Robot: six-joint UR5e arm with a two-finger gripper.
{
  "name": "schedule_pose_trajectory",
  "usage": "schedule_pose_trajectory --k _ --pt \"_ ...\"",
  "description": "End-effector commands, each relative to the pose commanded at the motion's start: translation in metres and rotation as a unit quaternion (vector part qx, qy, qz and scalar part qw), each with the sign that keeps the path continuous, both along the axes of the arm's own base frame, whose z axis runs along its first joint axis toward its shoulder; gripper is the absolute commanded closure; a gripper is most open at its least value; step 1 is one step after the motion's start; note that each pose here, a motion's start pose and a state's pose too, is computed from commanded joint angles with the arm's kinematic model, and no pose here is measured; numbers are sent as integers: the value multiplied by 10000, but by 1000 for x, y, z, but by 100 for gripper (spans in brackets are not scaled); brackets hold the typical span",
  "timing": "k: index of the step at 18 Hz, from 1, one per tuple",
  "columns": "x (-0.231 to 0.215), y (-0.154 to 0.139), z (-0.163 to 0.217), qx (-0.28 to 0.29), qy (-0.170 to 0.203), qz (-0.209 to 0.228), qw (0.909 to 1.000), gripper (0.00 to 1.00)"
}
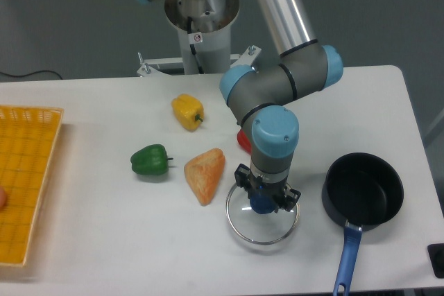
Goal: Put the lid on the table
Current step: 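Hold the glass lid resting flat on the table beside the saucepan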
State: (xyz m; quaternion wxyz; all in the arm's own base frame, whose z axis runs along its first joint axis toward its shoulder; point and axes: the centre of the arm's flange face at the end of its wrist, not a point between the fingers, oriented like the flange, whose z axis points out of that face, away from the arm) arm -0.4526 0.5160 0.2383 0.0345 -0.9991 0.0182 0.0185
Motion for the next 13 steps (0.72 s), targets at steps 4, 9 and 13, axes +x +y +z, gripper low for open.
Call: schedule_pose_trajectory --k 4,9,13 --pt "5 3 -3 12 29 -45 10000 41" --pt "5 3 -4 15 46 -45 10000 41" --pt "3 4 -6 27 77 -67 9999 41"
